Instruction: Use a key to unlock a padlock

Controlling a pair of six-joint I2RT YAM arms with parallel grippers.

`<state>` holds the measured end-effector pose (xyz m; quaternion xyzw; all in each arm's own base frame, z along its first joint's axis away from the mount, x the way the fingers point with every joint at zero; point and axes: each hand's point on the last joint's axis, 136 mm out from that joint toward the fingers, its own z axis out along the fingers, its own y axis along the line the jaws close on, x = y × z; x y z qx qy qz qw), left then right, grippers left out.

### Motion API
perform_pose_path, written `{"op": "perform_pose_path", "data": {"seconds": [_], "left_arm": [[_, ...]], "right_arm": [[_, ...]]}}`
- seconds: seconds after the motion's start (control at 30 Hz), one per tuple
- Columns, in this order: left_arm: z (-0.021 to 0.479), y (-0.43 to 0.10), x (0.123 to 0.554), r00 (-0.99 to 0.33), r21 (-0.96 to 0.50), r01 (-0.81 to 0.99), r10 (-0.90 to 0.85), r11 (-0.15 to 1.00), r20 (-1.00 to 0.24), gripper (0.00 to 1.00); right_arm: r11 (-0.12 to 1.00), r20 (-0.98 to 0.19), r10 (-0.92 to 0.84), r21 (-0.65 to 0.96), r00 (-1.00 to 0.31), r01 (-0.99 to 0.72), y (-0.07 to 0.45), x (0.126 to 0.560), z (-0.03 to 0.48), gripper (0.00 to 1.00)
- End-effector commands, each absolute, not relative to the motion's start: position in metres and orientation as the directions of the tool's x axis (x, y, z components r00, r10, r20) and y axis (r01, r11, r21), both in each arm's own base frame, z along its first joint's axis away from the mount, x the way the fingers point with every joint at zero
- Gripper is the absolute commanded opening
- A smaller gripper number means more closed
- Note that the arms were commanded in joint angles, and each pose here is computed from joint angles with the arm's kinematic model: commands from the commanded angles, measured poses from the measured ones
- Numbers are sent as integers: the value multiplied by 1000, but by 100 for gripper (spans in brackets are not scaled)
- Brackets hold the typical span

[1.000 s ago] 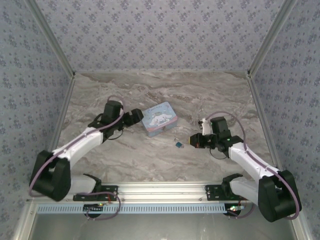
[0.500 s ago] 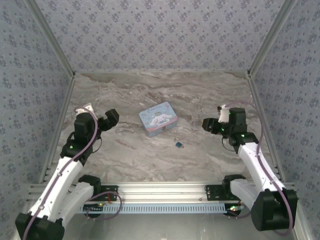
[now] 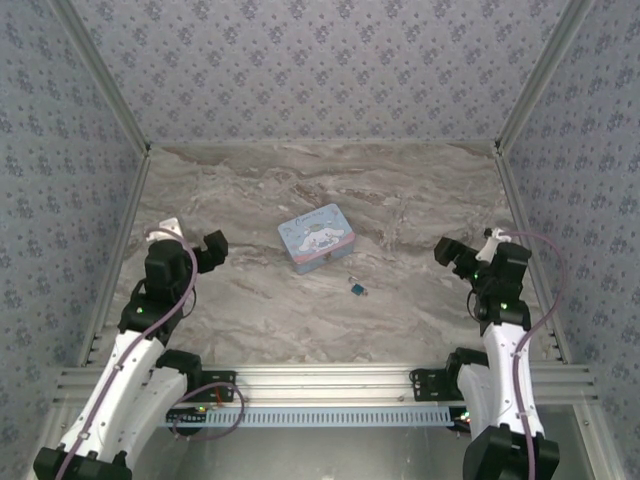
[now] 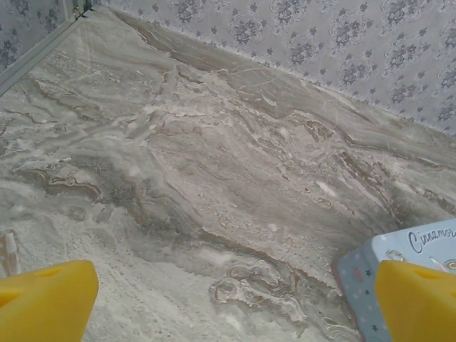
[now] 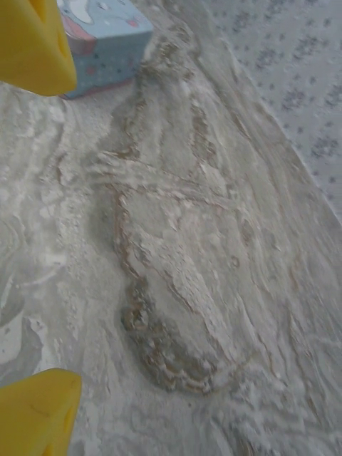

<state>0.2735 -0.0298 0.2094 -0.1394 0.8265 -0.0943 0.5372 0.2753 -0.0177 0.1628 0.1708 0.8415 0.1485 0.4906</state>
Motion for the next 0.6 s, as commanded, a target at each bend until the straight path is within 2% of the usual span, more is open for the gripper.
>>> {"op": "perform_pose_path", "data": {"seconds": [0.0, 0.2, 0.57], "left_arm": [[221, -25, 277, -315, -249, -105, -270, 963, -910, 100], [210, -26, 279, -322, -195, -80, -211, 977, -923, 99], [200, -26, 283, -334, -195, -90, -214, 977, -918, 99]], "right_arm": [[899, -828, 437, 385, -352, 210, -39, 279, 169, 100], [915, -894, 367, 296, -258, 276, -62, 283, 154, 100], [961, -932, 203, 131, -299, 243, -63, 310, 124, 100]]}}
